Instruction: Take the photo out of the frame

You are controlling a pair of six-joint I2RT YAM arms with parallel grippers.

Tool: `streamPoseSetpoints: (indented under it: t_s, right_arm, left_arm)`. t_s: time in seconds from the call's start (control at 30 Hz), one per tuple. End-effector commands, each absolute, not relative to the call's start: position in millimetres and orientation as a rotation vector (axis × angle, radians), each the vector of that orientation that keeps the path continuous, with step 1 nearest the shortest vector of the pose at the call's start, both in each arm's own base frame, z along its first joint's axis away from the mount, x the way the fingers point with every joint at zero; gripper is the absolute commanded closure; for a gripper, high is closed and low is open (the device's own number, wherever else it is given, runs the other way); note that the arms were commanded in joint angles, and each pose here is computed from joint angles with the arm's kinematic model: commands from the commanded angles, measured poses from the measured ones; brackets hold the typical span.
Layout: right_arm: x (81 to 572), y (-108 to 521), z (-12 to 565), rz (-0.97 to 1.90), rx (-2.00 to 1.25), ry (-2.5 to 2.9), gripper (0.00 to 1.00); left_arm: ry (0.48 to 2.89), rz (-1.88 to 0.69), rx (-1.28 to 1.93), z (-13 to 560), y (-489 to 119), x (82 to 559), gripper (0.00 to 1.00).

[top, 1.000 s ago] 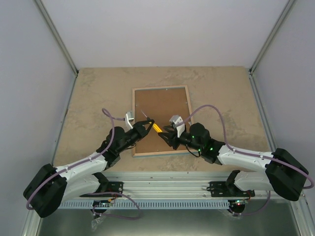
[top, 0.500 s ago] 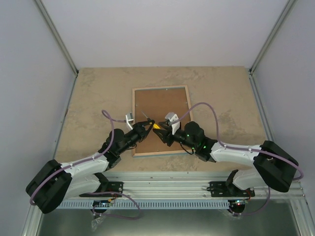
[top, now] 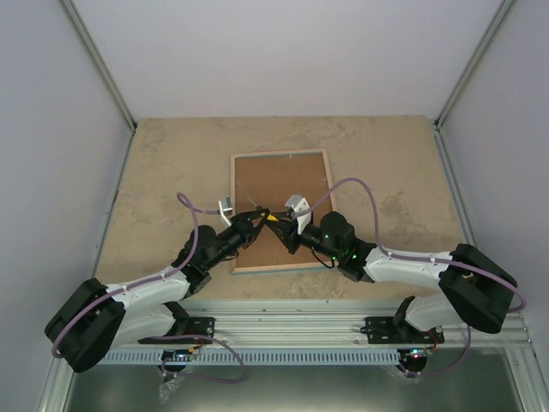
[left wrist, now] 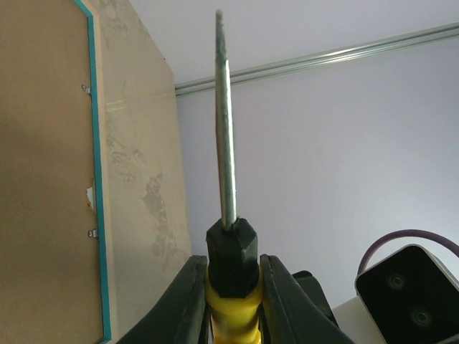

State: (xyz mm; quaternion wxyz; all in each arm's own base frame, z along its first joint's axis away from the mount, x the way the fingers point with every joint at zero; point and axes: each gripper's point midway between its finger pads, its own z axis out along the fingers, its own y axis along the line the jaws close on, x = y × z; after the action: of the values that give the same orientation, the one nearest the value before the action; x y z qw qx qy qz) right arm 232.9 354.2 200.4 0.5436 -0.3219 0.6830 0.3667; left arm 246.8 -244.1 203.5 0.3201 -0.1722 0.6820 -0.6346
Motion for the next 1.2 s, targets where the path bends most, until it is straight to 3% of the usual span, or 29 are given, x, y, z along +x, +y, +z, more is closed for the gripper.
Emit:
streamPoseSetpoints:
  t_s: [0.0,0.1,0.23,0.4,0.63,0.9,1.17]
  right_arm:
    - [236.7,358.4,216.6,0.864,-0.747,1.564,0.78]
    - [236.0,357.5,216.0,0.861,-0.751,1.567,0.88]
    - [235.1,355.8,213.8,0.85,-0.762,1.584,0.99]
    - [235.9,350.0,212.3,0.81,-0.77,1.613,1.0]
    - [244.3,341.5,203.0,0.717,-0.808,1.677,0.99]
    - [250.6,346.3,201.9,0.693,-0.874,1.69,1.0]
    - [259.2,360.2,190.7,0.665,-0.986,1.724,1.0]
  left_arm:
    - [1.709,-1.735,-0.44,221.4,-243.7,243.9,1.0]
    - [1.724,-1.72,-0.446,218.3,-243.7,244.8,1.0]
    - [1.741,-1.666,-0.461,212.3,-239.6,248.1,0.85]
    - [1.787,-1.497,-0.47,205.4,-224.9,258.5,0.64]
    - [1.876,-1.157,-0.465,195.4,-184.3,273.2,0.43]
    - [2.004,-0.718,-0.446,173.1,-131.1,295.7,0.32]
    - [2.138,-0.587,-0.441,139.2,-106.2,315.4,0.28]
